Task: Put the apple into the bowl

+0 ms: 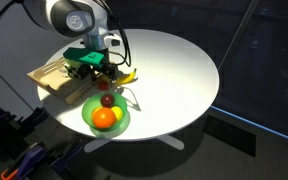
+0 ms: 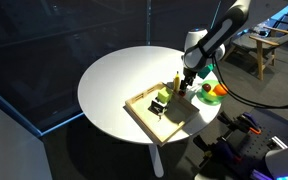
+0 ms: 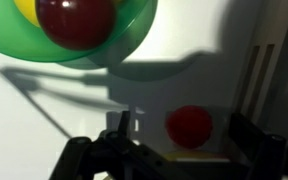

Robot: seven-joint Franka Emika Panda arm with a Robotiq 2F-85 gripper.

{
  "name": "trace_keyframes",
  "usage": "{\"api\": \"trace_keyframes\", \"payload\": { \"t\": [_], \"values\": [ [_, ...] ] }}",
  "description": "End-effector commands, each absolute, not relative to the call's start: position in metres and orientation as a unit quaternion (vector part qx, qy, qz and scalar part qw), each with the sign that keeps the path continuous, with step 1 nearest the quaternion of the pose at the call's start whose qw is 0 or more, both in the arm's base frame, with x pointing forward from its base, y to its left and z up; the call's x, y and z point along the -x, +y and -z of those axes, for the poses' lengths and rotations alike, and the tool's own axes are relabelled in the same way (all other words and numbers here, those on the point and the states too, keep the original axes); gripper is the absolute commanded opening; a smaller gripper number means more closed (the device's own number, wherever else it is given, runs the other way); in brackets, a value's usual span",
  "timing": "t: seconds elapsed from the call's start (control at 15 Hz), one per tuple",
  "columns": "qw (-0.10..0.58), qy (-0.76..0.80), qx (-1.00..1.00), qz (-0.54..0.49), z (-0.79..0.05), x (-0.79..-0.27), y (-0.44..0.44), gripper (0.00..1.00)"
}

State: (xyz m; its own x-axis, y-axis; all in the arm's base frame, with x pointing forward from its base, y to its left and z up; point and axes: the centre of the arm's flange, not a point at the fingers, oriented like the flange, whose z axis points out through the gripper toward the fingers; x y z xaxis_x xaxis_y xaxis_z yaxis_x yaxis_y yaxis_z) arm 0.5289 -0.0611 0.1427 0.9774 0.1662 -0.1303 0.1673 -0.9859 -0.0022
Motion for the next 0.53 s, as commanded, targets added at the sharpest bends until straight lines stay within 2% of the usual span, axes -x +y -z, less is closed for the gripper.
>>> {"api": "trace_keyframes", "payload": {
  "t": [0.0, 0.47],
  "values": [
    [0.014, 0.081, -0.995, 0.057, -0.1384, -0.5392, -0.0611, 1.0],
    [0.016, 0.083, -0.995, 0.06, -0.1301, -0.5431, -0.0597, 1.0]
  ]
}}
